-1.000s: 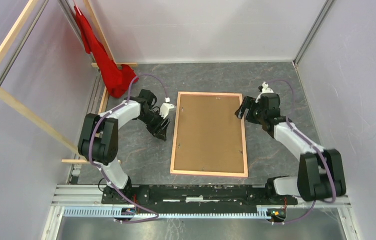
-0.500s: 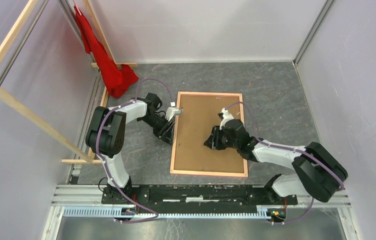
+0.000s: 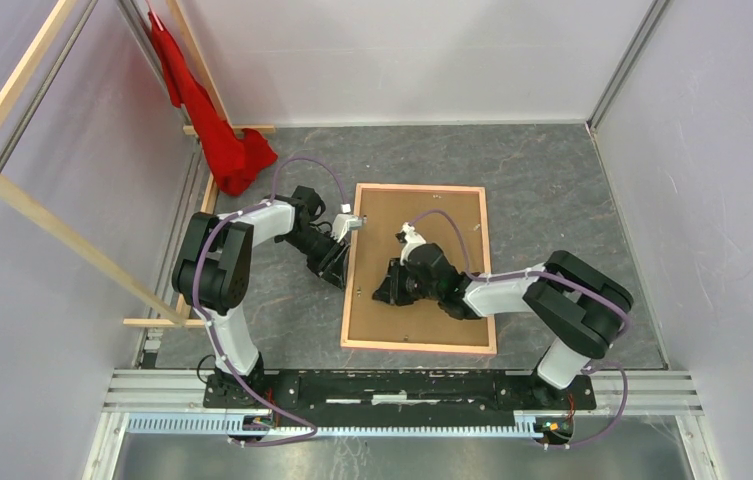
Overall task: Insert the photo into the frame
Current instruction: Install the photo frame at the center of the board.
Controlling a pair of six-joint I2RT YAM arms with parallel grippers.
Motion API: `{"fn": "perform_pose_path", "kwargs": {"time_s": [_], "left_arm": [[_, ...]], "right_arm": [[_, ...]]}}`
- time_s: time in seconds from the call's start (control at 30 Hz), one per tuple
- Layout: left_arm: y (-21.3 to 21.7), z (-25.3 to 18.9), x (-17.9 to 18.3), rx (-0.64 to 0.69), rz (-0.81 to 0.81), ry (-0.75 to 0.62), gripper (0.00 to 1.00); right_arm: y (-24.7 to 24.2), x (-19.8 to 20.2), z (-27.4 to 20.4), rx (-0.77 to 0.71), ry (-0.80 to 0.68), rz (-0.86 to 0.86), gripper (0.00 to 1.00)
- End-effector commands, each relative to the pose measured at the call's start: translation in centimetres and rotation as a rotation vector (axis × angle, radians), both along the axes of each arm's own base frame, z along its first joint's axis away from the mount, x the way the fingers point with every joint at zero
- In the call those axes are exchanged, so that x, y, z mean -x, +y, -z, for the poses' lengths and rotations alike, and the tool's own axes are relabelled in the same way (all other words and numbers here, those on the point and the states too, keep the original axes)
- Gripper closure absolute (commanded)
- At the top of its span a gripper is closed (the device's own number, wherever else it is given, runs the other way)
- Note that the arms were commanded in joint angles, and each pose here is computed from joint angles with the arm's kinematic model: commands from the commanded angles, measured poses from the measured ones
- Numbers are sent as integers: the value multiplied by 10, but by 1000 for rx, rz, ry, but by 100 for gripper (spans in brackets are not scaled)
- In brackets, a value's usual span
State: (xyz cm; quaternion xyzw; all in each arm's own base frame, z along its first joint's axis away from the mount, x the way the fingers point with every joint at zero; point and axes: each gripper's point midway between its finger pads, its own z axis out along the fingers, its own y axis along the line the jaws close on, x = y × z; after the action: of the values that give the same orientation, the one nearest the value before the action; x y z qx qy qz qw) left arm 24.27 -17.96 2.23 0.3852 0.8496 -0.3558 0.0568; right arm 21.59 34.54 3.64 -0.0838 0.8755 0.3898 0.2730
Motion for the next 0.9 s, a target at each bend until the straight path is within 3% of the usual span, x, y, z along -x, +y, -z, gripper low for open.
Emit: {"fn": "perform_pose_path", "kwargs": {"time_s": [0.0, 0.87], "left_arm": [[-6, -6, -5, 30, -14, -1, 58], [-3, -5, -4, 18, -7, -11, 60]], "right_arm": [[24, -17, -18, -70, -37, 12, 85], [45, -23, 15, -1, 23, -24, 91]]}}
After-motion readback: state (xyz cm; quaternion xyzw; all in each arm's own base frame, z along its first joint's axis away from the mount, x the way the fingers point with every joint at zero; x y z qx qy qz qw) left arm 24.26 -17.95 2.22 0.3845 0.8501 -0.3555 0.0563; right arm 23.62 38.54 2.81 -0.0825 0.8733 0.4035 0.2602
